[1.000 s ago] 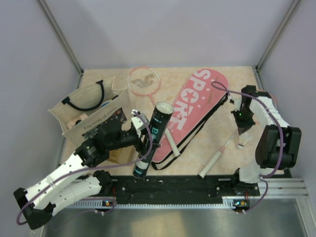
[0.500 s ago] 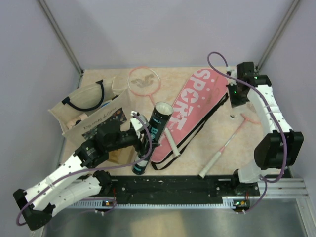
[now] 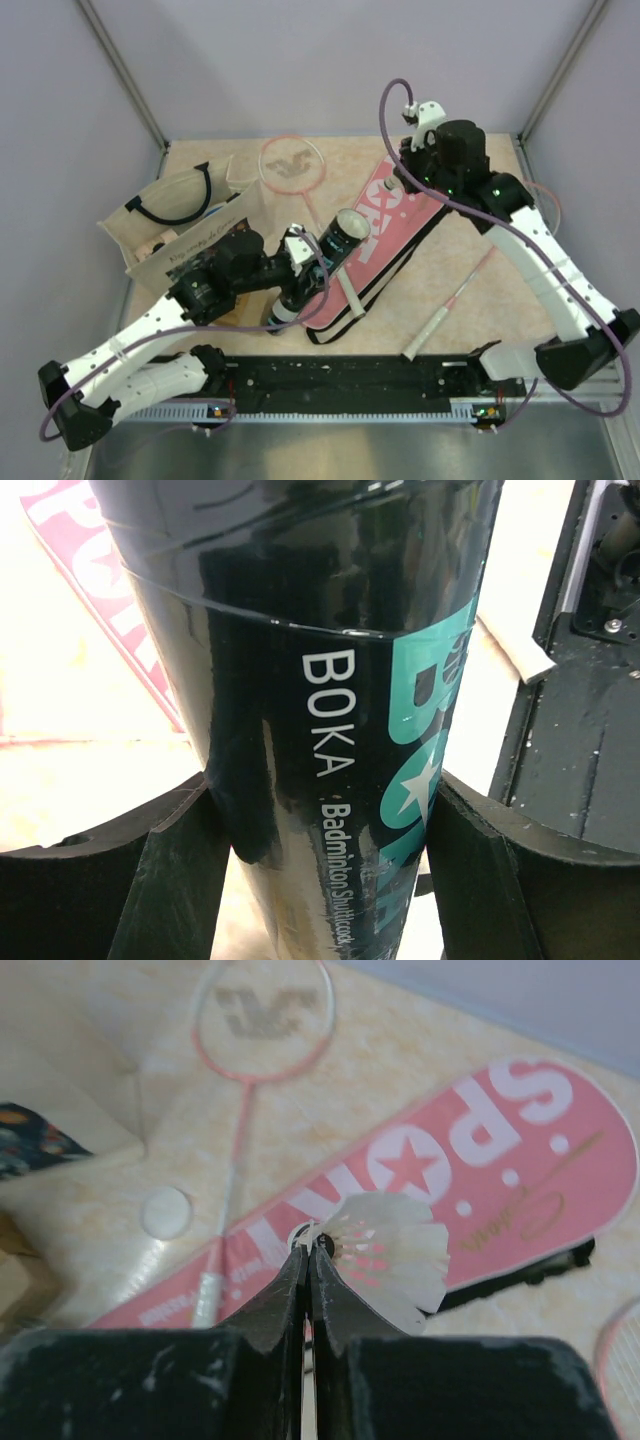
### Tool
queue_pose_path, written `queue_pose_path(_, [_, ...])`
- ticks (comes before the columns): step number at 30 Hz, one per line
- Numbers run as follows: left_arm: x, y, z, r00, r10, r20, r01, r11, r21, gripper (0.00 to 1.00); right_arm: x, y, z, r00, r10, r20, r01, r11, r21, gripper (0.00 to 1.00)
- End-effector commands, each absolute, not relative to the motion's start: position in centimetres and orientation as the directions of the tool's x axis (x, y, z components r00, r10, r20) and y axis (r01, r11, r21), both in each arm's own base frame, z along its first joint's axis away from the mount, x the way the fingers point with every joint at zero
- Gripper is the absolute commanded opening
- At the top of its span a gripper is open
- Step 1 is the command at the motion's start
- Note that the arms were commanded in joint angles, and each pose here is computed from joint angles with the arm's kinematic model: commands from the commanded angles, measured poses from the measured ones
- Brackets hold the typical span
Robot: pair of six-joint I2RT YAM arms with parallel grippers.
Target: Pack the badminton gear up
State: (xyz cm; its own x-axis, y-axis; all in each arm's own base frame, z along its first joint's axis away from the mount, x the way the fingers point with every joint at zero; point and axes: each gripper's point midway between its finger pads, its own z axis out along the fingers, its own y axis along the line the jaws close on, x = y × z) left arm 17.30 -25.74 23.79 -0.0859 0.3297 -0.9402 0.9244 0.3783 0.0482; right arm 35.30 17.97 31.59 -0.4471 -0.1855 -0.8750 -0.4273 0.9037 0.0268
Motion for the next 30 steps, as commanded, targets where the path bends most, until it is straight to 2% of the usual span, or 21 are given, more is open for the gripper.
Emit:
queue_pose_path(1, [18.7,-26.7,27.4,0.088,0.313,-0.946,0.919,0.341,0.198,0.34,31.5,21.0,43.9,-0.097,0.004,-0.995,-0.529,0.847,0.055,0.00])
queue_pose_path(7, [20.5,-27.0,28.0,0.109,0.345,-0.932,0.893,0.377,0.244,0.34,26.3,19.1,48.4,0.038,0.117,-0.992,-0.564,0.823,0.075,0.00])
queue_pose_path(10, [21.2,-27.4,27.9,0.098,0.362,-0.927,0.889,0.386,0.244,0.34,23.7,19.1,47.9,0.051,0.177,-0.983,-0.635,0.765,0.105,0.00])
queue_pose_path(19, [21.7,-28.1,29.2,0.088,0.359,-0.929,0.894,0.383,0.232,0.34,19.1,20.7,46.3,0.007,0.223,-0.975,-0.790,0.599,0.131,0.00])
queue_pose_path(30, [21.1,-28.5,28.7,0.126,0.391,-0.912,0.916,0.308,0.259,0.35,19.0,24.8,41.9,-0.122,0.177,-0.977,-0.877,0.441,0.190,0.00])
